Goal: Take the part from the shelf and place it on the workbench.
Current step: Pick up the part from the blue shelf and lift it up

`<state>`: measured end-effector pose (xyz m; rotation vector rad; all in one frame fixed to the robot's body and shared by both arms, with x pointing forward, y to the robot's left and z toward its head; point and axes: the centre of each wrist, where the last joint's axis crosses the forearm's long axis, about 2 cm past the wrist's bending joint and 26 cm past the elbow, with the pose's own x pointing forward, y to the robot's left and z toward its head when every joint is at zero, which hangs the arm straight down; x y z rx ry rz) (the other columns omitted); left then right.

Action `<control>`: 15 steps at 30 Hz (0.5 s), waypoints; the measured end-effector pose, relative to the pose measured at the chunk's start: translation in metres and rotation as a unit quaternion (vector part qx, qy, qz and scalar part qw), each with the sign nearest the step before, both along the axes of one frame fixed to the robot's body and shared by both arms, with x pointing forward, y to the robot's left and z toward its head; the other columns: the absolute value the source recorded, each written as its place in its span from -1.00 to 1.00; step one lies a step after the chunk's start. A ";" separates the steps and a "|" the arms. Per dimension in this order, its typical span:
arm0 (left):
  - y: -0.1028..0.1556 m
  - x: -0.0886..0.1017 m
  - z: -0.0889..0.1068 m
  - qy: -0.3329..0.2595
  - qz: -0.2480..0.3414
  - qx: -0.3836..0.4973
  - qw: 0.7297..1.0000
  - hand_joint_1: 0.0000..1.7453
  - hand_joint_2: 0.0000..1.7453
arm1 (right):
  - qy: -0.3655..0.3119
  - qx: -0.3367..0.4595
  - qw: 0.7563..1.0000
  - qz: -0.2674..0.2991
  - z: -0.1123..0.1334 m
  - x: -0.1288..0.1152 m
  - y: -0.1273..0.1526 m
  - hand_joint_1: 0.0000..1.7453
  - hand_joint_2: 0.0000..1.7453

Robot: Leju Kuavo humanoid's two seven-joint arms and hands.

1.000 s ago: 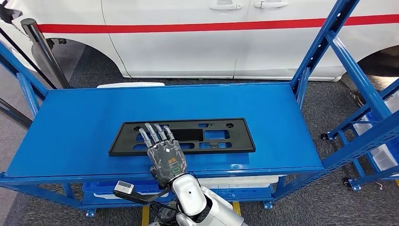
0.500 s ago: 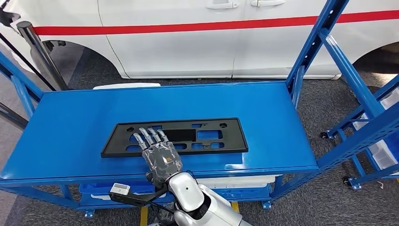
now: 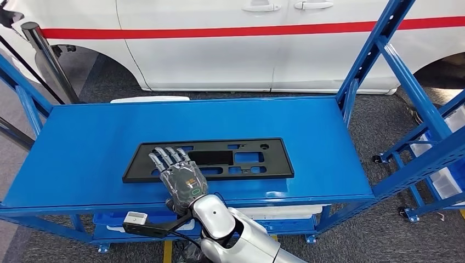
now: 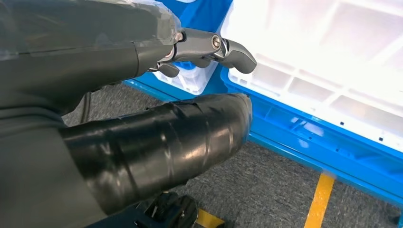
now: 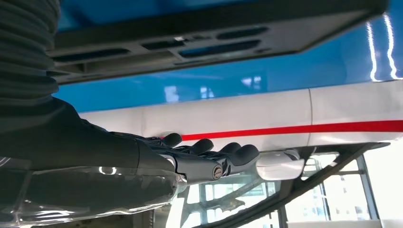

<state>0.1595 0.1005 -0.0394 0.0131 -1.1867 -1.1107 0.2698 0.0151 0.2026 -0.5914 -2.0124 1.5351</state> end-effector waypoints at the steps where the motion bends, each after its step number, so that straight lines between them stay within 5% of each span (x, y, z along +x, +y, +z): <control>1: 0.000 0.001 0.000 -0.001 -0.002 0.000 1.000 -1.00 -1.00 | -0.002 -0.001 1.000 0.002 0.003 0.003 0.000 -1.00 1.00; 15: 0.001 0.001 0.000 -0.020 -0.042 0.012 0.999 -1.00 -1.00 | 0.019 -0.039 0.999 0.022 0.008 0.012 0.007 -1.00 1.00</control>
